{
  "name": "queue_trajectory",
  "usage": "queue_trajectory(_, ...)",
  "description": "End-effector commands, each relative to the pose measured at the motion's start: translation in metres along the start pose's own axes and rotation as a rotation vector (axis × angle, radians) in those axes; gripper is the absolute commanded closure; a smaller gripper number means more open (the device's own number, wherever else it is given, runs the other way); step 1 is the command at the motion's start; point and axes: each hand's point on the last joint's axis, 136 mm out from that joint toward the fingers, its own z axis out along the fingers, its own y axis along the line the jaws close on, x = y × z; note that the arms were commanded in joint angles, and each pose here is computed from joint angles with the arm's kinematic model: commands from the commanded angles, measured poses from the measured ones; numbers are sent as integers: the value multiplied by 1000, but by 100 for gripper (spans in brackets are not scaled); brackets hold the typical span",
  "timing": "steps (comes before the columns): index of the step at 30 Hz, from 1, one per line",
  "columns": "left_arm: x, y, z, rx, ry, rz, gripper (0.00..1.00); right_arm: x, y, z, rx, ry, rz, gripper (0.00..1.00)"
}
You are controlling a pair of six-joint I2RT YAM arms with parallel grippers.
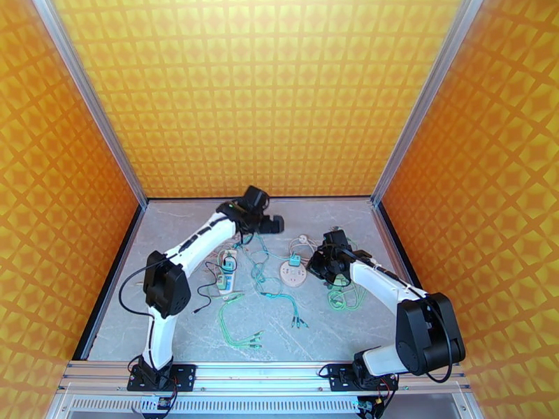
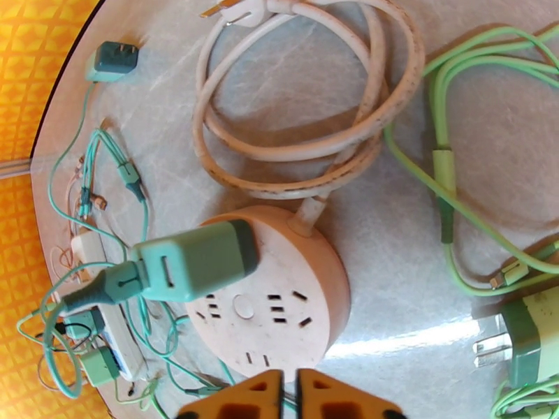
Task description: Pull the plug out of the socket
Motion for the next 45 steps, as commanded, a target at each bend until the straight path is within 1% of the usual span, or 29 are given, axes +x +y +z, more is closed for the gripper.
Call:
queue_trajectory(1, 17, -17, -14, -32, -6, 78, 5, -4, -8, 4, 25, -25, 18, 100)
queue_trajectory(5, 48, -35, -20, -64, 42, 141, 10, -4, -17, 8, 46, -23, 33, 100)
queue_trajectory(8, 73, -41, -23, -101, 84, 173, 13, -6, -22, 8, 52, -27, 41, 100)
queue_trajectory(10, 88, -47, -24, -103, 108, 193, 17, -9, -25, 7, 52, -34, 42, 100)
queue_trajectory(13, 110, -54, -25, -109, 140, 225, 20, -12, -25, 6, 41, -35, 37, 100)
queue_trajectory(14, 117, -56, -25, -108, 150, 238, 21, -13, -25, 6, 38, -35, 32, 100)
queue_trajectory(17, 132, -58, -16, -113, 177, 260, 31, -15, -24, 4, 30, -37, 17, 100)
queue_trajectory(20, 140, -59, -3, -112, 192, 273, 35, -14, -21, 2, 13, -34, 0, 100)
queue_trajectory(26, 142, -56, 31, -102, 188, 342, 38, -4, -14, -1, -39, -2, -39, 100)
queue_trajectory(31, 130, -52, 50, -89, 174, 398, 38, 12, -9, 2, -112, 46, -28, 100)
queue_trajectory(35, 117, -55, 62, -32, 156, 411, 37, 28, -25, 11, -74, 83, 19, 100)
queue_trajectory(40, 106, -65, 77, 34, 120, 513, 29, 37, -28, 14, -66, 103, 33, 100)
queue_trajectory(43, 101, -61, 89, 54, 113, 545, 24, 36, -28, 10, -57, 99, 32, 100)
queue_trajectory(45, 99, -58, 96, 84, 126, 550, 25, 35, -27, 6, -52, 91, 27, 100)
